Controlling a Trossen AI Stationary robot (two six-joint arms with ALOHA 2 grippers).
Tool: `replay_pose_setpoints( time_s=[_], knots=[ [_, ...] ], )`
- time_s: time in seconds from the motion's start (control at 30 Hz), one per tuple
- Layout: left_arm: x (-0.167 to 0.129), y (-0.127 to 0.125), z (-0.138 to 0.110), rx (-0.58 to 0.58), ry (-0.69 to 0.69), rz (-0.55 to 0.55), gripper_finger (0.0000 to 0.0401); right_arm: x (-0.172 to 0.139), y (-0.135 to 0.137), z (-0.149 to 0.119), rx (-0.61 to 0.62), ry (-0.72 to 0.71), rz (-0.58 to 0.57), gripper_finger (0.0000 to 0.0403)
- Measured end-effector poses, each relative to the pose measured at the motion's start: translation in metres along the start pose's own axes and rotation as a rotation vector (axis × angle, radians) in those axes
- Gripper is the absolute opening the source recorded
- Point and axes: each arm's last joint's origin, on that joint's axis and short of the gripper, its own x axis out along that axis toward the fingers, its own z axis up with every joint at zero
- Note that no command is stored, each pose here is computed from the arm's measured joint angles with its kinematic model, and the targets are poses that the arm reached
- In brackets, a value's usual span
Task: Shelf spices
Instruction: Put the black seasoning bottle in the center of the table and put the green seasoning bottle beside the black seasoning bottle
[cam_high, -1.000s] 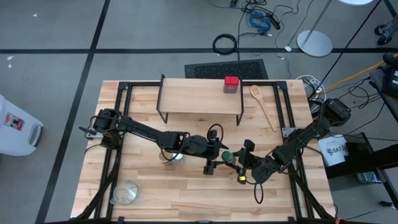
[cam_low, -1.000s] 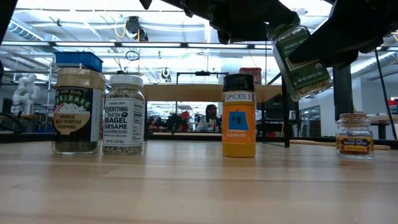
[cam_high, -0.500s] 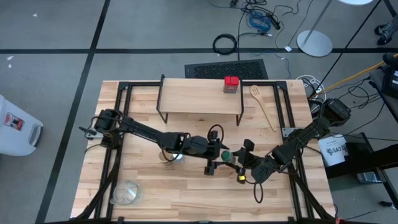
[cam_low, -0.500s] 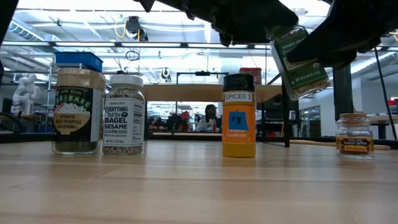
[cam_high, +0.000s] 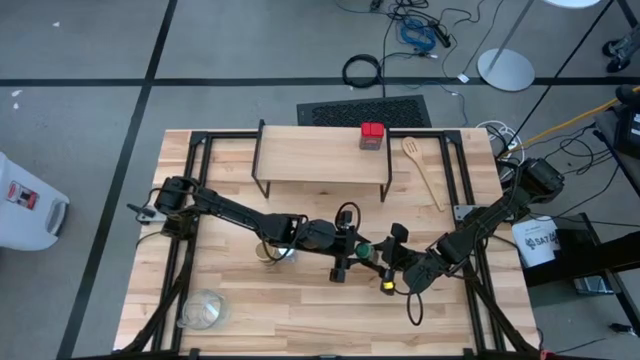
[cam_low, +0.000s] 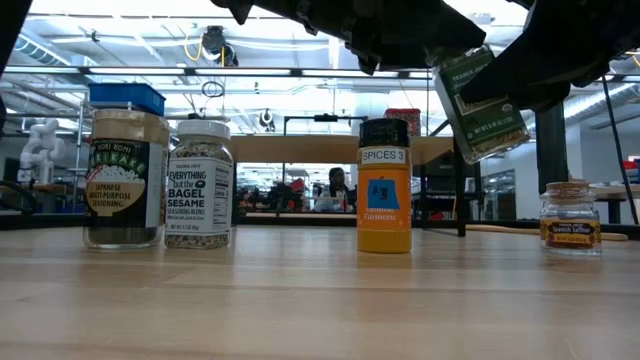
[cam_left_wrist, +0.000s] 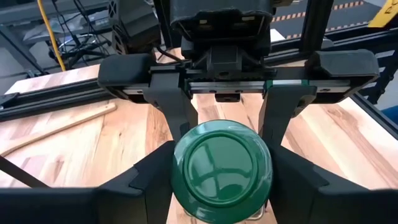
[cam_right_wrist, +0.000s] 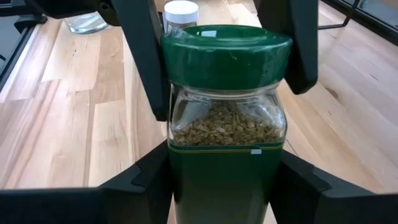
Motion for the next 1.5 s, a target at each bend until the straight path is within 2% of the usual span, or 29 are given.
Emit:
replay_pose_setpoints(
  time_s=[0.27,0.57,0.7,0.9,1.13,1.5],
  knots=[
    [0.0,0.0,-0.001,0.003,0.009,-0.001,0.0206,0.0,0.0,0.0,0.011,0.002,0.003,0.0203],
    [0.0,-0.001,-0.005,-0.013,0.055,-0.001,0.0206,-0.009,-0.002,0.007,0.068,0.007,0.058,0.0288],
    [0.0,0.001,-0.005,-0.023,0.055,0.027,0.0206,-0.016,-0.006,0.012,0.074,0.016,0.084,0.0309],
    [0.0,0.01,-0.008,-0.075,0.072,0.064,0.0206,-0.03,-0.01,0.021,0.149,0.052,0.201,0.031],
    [0.0,0.018,-0.014,-0.079,0.128,0.073,0.0206,-0.049,-0.013,0.025,0.206,0.062,0.259,0.031],
    [0.005,0.017,-0.024,-0.082,0.178,0.062,0.0206,-0.052,-0.015,0.026,0.188,0.041,0.23,0.031]
  ],
)
